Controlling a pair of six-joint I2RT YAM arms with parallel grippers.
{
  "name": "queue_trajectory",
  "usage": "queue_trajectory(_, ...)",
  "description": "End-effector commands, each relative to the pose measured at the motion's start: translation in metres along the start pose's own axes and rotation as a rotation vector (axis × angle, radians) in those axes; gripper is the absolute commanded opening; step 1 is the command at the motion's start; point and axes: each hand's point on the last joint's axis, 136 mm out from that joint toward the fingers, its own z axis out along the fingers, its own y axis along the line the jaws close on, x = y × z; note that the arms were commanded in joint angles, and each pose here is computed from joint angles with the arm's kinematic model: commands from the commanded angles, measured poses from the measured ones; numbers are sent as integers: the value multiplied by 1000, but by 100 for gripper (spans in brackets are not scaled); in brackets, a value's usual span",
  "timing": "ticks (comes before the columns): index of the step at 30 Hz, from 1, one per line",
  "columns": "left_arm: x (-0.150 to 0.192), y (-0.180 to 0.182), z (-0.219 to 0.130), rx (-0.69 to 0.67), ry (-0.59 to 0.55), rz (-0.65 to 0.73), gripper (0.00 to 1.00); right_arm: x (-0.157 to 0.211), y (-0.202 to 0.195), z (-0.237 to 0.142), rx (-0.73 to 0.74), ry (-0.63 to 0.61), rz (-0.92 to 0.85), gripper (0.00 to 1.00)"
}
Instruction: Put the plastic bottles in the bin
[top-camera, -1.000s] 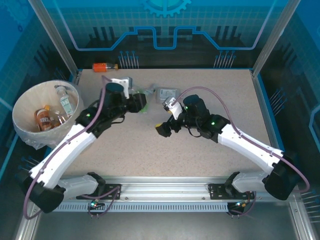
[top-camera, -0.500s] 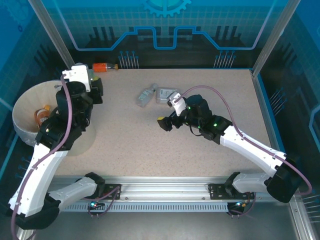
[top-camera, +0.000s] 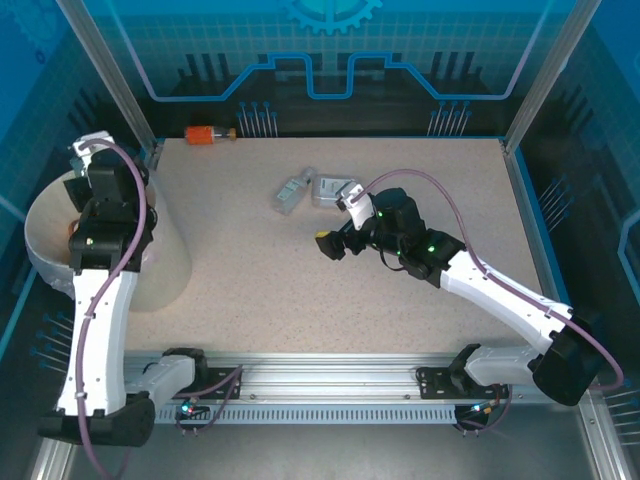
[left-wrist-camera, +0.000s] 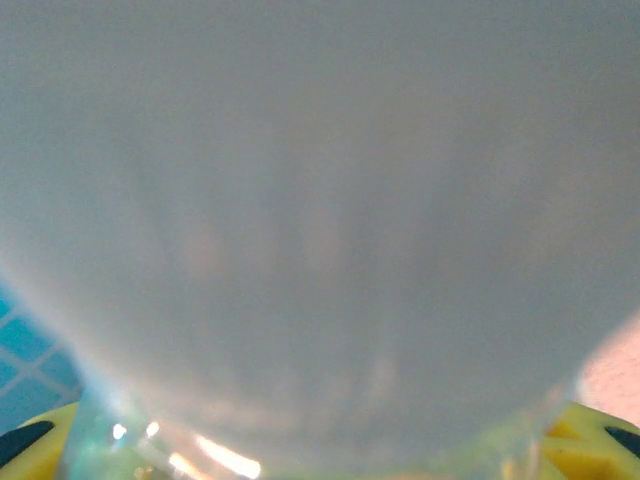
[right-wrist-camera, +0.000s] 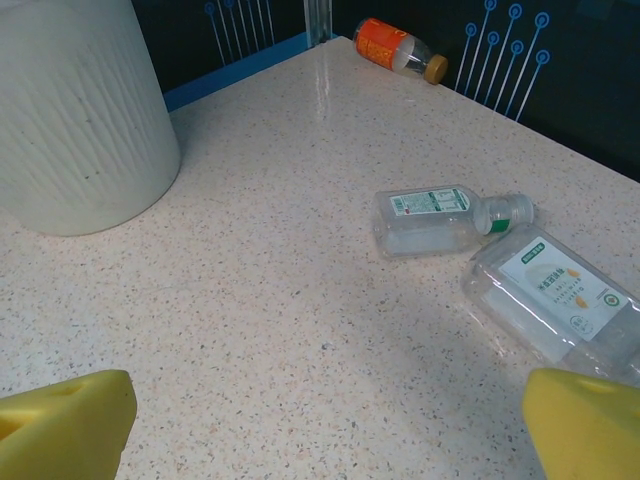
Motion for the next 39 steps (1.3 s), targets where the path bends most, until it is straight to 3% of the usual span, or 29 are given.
queue_trajectory(1,28,7,19,-28,120,-20,42,-4,-6,0,12,-22,27,100)
queue_trajectory(10,72,17,65,-45,306,-60,45,-7,-10,2,23,-25,35,100)
queue_trajectory(21,81,48,97,-178,353,-100,52,-8,-11,2,24,-25,51,100)
queue_trajectory(24,85,61,103,-235,376,-103,67,-6,-12,2,29,-18,48,100)
queue_trajectory(30,73,58,94,-176,383,-200,98,-3,-14,1,43,-7,59,100)
queue_trajectory(39,42,30,67,-52,322,-223,99,-1,-35,0,138,-30,135,100)
